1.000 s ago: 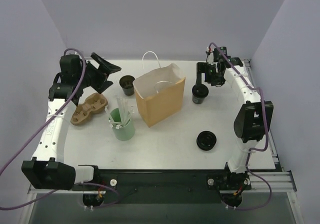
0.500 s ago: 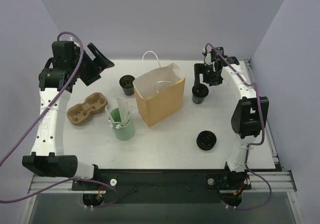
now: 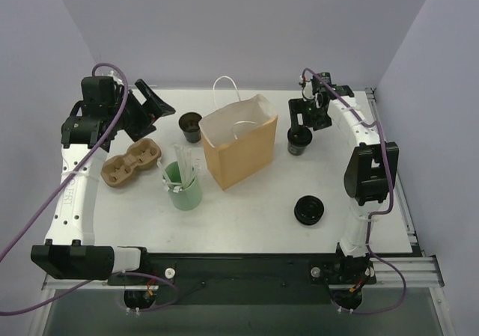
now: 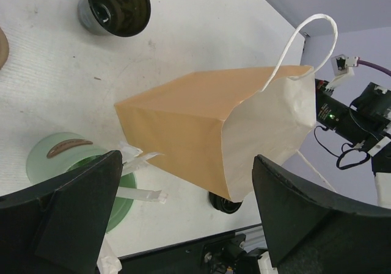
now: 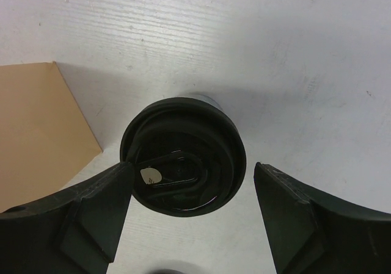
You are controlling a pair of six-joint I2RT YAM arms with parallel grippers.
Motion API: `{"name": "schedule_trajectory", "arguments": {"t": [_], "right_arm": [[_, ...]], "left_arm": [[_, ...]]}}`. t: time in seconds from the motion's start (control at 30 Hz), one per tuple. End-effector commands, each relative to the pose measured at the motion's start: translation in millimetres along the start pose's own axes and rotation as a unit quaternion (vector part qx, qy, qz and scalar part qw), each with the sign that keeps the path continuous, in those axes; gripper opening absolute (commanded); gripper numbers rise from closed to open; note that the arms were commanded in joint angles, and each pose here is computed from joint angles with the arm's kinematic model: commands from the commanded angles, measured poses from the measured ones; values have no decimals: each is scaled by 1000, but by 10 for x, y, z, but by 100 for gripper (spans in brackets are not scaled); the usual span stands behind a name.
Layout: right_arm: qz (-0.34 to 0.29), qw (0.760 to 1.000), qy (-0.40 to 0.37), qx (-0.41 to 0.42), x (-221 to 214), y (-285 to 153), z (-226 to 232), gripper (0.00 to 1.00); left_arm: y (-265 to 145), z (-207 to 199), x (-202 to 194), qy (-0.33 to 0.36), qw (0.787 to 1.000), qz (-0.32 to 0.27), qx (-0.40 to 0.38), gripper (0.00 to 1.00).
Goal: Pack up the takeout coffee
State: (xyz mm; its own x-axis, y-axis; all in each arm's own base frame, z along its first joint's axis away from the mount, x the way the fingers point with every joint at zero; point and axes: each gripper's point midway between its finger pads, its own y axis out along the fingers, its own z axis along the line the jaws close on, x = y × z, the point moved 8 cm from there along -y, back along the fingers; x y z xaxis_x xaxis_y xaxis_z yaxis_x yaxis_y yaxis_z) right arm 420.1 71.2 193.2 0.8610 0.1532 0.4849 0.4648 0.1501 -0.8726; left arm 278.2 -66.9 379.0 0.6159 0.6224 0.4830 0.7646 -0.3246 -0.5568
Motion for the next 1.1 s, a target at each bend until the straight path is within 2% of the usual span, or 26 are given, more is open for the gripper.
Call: {"name": "schedule_trajectory", "arguments": {"t": [0.0,0.1,0.37,0.77,0.87,1.07], "right_arm": [[12,1000,-25,-4,6,-22,111,81],[18,999,-33,-4,-11,14,171,81],[18,999,-30,-26,-33,-49,122,81],[-16,999,20,-23,105,-246,-112,78],[-22,998,52,-21,129,-265,-202,77],[-35,998,59,-10,158,-349,-245,79]], "left_arm": [[-56,-106,-1,-5,999,6,-52,97],[-53,-138,-32,-8,997,17,-78,97],[-86,-127,-48,6,997,18,-80,96],[-120,-103,-30,28,998,27,-50,93],[-139,-132,-9,32,998,23,-56,94],[-129,-106,-38,31,998,30,-50,93]]}}
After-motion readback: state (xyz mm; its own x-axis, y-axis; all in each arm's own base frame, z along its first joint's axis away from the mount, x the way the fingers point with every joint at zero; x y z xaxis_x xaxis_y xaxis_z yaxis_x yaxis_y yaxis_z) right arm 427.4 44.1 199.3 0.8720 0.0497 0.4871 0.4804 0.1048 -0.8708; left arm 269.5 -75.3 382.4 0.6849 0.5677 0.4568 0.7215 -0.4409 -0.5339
